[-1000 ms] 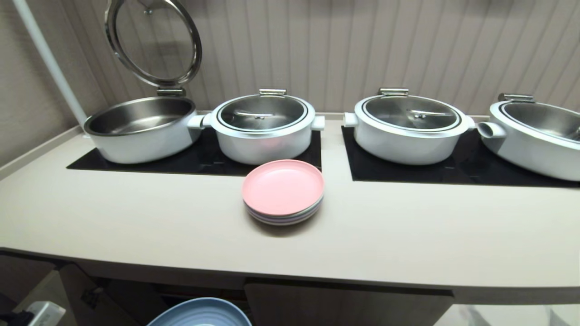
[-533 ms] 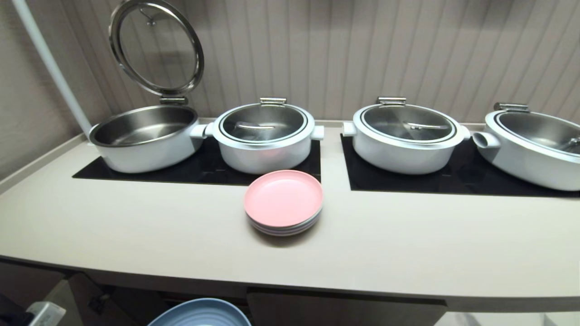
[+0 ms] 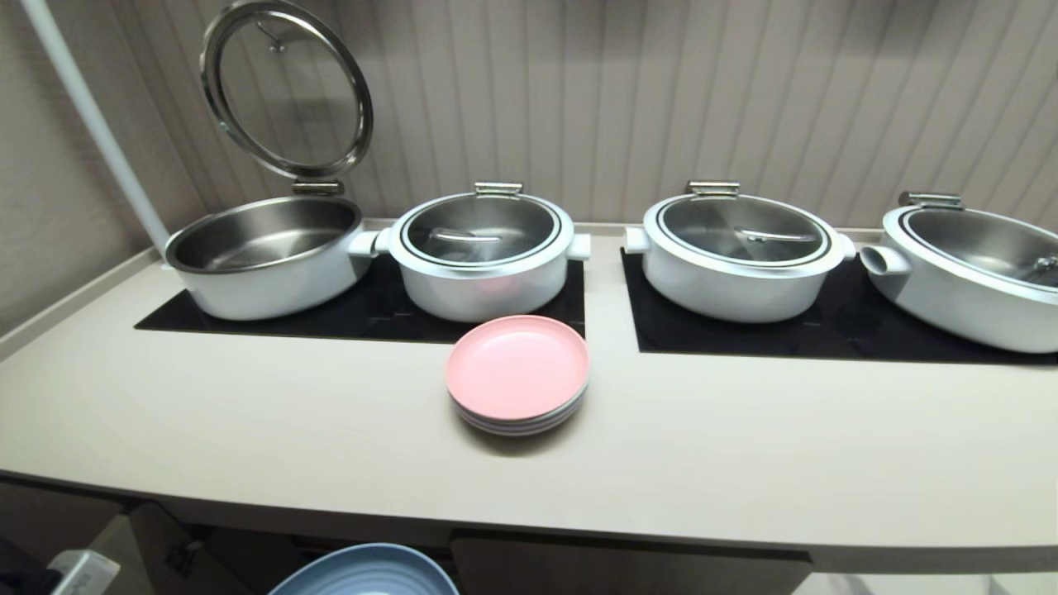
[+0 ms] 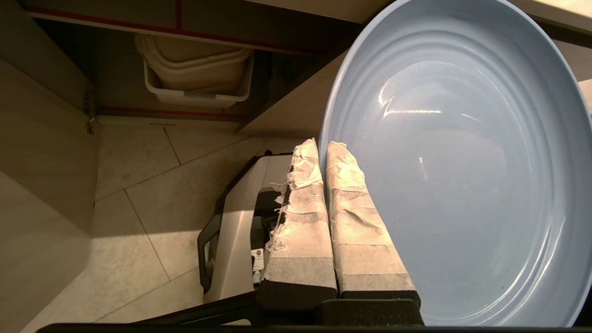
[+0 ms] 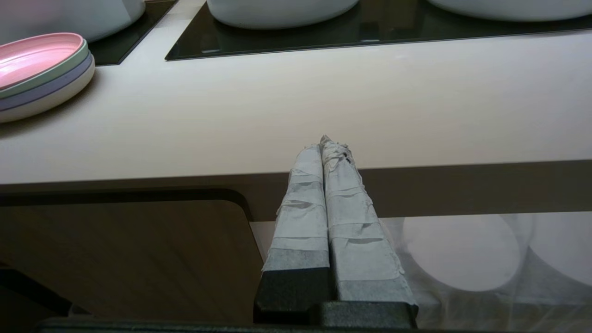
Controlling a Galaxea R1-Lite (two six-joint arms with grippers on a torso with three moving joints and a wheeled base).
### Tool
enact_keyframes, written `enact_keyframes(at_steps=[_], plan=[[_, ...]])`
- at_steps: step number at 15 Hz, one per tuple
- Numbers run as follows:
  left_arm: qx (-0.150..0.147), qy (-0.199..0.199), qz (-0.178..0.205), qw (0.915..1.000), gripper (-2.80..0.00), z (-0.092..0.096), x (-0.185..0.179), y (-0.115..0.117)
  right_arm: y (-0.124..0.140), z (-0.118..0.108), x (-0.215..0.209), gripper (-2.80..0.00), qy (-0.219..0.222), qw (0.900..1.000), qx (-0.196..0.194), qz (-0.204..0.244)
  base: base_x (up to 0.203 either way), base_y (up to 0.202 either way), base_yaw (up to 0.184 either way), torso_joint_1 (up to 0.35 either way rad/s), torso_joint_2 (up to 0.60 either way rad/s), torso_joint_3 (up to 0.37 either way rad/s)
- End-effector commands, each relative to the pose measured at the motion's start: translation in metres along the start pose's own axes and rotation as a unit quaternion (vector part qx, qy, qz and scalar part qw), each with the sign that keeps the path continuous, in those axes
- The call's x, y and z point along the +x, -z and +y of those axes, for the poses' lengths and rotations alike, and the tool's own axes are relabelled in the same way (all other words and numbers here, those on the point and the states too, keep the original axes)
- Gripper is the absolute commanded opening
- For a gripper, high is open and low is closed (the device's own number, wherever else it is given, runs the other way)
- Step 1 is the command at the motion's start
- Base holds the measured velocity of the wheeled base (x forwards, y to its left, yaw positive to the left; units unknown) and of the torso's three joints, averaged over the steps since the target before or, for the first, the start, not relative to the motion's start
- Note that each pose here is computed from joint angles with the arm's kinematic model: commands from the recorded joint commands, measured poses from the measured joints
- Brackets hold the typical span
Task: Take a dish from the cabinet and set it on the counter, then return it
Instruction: Place it on the table
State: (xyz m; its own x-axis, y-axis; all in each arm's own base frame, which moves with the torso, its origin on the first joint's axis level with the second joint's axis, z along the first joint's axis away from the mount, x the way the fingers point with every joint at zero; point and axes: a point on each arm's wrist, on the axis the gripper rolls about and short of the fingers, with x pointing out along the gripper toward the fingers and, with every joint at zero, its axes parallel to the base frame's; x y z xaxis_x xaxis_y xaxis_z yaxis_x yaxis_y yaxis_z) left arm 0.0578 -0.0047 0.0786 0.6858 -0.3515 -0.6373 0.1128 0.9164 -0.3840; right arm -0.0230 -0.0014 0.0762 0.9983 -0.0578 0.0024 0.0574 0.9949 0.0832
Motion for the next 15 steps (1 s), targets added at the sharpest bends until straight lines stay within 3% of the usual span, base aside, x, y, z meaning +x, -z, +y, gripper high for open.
enact_keyframes(at_steps=[1, 5, 8, 15], plan=[[0.0, 0.001, -0.001, 1.0, -2.8, 0.0, 0.0, -0.001, 0.0, 0.0, 0.0, -2.8, 0.0, 1.0, 0.001, 0.0, 0.0, 0.0, 0.0, 0.0, 0.0, 0.0], [0.003, 0.004, -0.016, 0.9999, -2.8, -0.002, -0.002, -0.01, 0.0, 0.0, 0.0, -2.8, 0.0, 1.0, 0.001, 0.0, 0.0, 0.0, 0.0, 0.0, 0.0, 0.0], [0.002, -0.002, -0.026, 0.9996, -2.8, -0.004, 0.0, -0.034, 0.0, 0.0, 0.0, -2.8, 0.0, 1.0, 0.0, 0.0, 0.0, 0.0, 0.0, 0.0, 0.0, 0.0], [-0.07, -0.005, -0.054, 0.9961, -2.8, -0.006, 0.007, -0.089, 0.0, 0.0, 0.0, -2.8, 0.0, 1.0, 0.001, 0.0, 0.0, 0.0, 0.0, 0.0, 0.0, 0.0]])
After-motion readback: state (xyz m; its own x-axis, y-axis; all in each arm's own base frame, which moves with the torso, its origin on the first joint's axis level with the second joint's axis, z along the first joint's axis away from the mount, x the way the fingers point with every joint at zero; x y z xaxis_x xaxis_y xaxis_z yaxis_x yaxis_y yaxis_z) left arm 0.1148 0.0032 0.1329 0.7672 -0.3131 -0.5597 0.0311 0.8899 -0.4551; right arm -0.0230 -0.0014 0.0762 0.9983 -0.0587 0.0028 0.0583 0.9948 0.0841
